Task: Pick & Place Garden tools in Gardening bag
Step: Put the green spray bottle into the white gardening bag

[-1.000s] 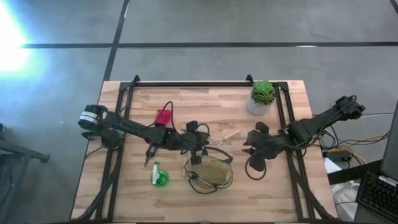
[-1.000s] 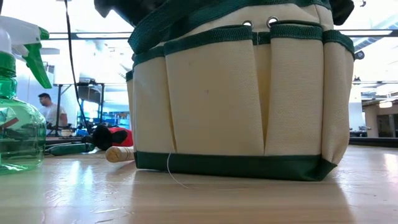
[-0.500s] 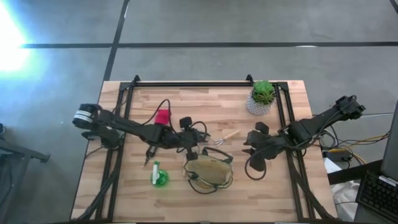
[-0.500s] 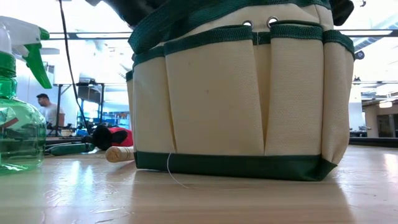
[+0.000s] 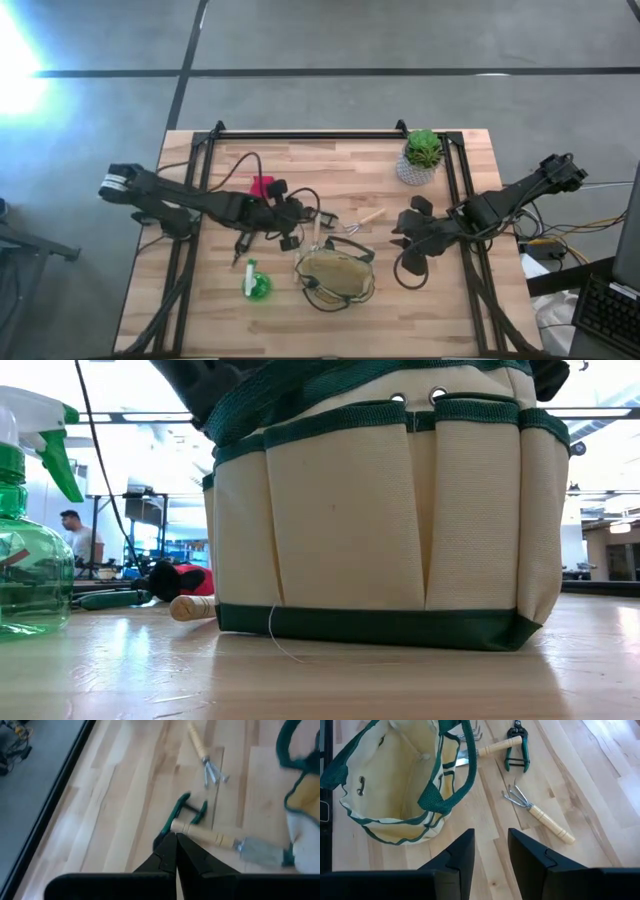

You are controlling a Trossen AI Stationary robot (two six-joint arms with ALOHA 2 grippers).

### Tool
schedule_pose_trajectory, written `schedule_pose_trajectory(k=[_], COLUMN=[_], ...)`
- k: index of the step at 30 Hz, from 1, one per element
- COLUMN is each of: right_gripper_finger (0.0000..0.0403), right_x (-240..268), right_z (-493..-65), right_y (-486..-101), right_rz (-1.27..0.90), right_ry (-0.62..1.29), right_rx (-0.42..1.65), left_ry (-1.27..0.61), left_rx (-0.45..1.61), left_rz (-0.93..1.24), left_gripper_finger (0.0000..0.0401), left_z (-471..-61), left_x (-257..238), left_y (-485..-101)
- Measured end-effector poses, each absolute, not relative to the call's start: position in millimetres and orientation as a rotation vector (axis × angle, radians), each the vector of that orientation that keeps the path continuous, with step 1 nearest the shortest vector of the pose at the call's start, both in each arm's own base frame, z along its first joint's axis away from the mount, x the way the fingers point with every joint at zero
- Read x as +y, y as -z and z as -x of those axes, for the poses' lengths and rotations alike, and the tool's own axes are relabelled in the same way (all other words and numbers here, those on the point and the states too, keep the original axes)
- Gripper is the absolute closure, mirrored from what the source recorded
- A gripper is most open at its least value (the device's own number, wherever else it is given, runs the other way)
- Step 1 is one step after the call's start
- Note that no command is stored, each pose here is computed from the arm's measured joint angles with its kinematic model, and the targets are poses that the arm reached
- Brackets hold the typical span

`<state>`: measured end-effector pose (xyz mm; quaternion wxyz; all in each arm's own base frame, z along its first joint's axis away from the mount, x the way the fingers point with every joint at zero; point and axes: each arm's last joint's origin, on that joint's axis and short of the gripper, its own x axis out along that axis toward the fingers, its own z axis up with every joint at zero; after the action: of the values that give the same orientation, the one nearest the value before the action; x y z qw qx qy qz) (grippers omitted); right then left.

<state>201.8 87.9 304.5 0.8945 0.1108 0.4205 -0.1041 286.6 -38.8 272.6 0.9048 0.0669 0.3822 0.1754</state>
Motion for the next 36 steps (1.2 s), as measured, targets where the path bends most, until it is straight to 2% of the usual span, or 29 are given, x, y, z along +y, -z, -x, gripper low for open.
schedule_pose_trajectory(k=[7, 15, 19, 29, 36], right_gripper_finger=[0.0297, 0.0289, 0.0292, 0.0288, 0.0277], right_x=[88, 88, 87, 87, 87], right_z=[-202, -202, -202, -202, -202], right_y=[-305, -305, -305, -305, -305], right_rz=[-0.196, -0.186, -0.179, -0.177, -0.152], right_ry=[0.199, 0.196, 0.21, 0.215, 0.207], right_rx=[0.873, 0.872, 0.863, 0.861, 0.863], left_ry=[-0.346, -0.253, -0.25, -0.383, -0.457], left_rx=[0.84, 0.742, 0.755, 1.015, 1.254], left_rz=[-0.032, 0.381, 0.512, 0.723, 0.891], left_gripper_finger=[0.0392, 0.0392, 0.0392, 0.0391, 0.0391], left_z=[-256, -225, -212, -195, -203], left_x=[-37, -38, -44, -71, -95], left_y=[-289, -323, -336, -359, -356])
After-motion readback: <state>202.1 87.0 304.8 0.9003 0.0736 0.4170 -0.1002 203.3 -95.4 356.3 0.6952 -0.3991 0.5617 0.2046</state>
